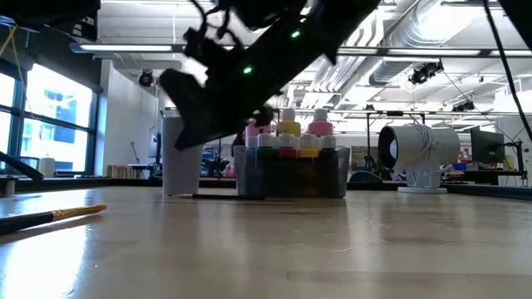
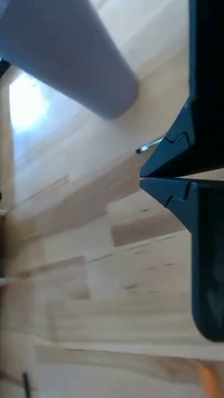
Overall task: Pick & Place Paint Supplies
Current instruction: Put the silver paint brush into the purple cup
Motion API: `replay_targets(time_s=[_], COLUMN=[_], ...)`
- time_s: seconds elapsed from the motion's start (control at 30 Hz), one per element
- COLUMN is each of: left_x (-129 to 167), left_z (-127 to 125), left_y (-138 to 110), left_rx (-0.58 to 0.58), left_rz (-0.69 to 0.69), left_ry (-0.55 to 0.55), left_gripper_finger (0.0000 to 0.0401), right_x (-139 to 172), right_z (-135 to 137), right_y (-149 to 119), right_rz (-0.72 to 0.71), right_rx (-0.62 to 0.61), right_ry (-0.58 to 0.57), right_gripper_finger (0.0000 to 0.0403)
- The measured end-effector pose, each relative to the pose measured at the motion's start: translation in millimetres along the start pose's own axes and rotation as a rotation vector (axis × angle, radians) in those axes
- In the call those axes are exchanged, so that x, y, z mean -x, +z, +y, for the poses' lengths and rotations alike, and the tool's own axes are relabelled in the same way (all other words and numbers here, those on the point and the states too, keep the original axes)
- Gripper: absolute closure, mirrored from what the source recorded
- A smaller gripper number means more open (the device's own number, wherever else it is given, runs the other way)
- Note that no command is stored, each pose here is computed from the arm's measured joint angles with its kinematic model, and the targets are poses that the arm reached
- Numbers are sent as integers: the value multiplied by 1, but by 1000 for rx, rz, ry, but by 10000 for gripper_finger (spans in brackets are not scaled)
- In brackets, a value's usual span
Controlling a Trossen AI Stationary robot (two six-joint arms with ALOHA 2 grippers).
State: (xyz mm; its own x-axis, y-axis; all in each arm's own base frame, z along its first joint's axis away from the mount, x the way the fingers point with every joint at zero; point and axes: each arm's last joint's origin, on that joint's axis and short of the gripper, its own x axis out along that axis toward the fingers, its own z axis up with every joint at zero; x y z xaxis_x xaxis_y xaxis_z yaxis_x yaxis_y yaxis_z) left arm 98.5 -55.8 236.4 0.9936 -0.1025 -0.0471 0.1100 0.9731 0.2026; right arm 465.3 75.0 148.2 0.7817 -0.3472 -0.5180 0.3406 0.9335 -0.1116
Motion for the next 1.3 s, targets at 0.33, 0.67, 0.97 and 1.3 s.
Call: replay_targets(time_s=[0.33, 0.67, 0.97, 1.3], left_x=[-2, -2, -2, -2], left_z=[-1, -1, -1, -1], left_y=[-1, -1, -1, -1], left_rx=[-8, -9, -10, -9], left_rz=[10, 11, 11, 11], left_ry=[-4, -4, -4, -4], left_gripper_finger=[401, 401, 401, 401], right_x=[-18, -19, -27, -29], right_z=[-18, -20, -24, -29], right_y=[-11, -14, -26, -31], right_rz=[59, 97, 153, 235], right_rx=[-27, -15, -37, -31], right_ry=[-145, -130, -132, -59], right_gripper_finger=[401, 401, 401, 401])
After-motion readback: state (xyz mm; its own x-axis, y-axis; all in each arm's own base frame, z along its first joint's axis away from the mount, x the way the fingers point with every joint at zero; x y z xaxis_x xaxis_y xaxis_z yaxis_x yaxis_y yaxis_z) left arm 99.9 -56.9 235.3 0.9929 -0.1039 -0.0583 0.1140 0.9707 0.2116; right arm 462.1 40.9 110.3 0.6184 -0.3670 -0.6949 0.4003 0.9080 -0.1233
